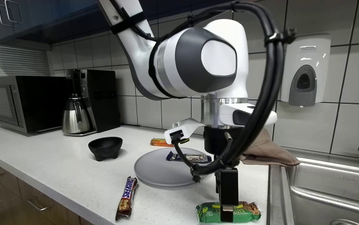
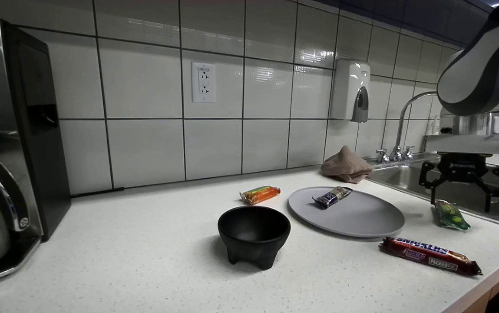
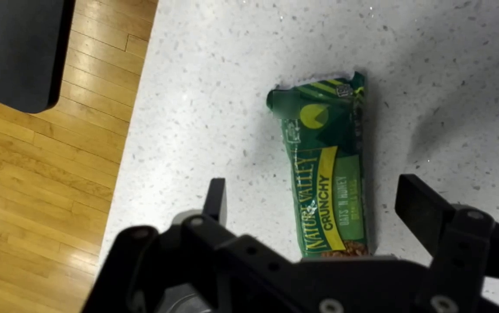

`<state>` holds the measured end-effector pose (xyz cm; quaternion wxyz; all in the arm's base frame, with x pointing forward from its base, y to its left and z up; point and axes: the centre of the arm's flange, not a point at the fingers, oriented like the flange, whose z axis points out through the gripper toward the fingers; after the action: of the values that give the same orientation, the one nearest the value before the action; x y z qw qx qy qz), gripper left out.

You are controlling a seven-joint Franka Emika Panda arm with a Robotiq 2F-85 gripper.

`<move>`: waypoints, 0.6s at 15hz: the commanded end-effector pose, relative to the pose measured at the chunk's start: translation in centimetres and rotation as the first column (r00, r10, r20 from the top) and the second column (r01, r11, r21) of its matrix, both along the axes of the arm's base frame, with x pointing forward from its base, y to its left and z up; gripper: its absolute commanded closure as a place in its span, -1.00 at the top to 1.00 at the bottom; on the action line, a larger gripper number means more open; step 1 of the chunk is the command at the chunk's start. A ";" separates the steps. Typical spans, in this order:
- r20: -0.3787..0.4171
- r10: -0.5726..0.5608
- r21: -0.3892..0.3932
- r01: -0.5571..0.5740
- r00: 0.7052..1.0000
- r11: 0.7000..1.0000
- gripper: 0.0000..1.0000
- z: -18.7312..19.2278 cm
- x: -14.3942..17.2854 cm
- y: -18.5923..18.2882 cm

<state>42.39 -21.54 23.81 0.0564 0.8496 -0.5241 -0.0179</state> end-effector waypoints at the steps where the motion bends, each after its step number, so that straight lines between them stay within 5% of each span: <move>1: -0.002 0.000 -0.003 0.000 1.000 1.000 1.00 -0.2 0.1 0.1; 9: 0.040 0.000 -0.007 0.000 0.999 1.000 1.00 -1.1 0.8 0.5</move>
<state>42.59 -21.34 22.94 0.0581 0.8513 -0.5212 -0.0148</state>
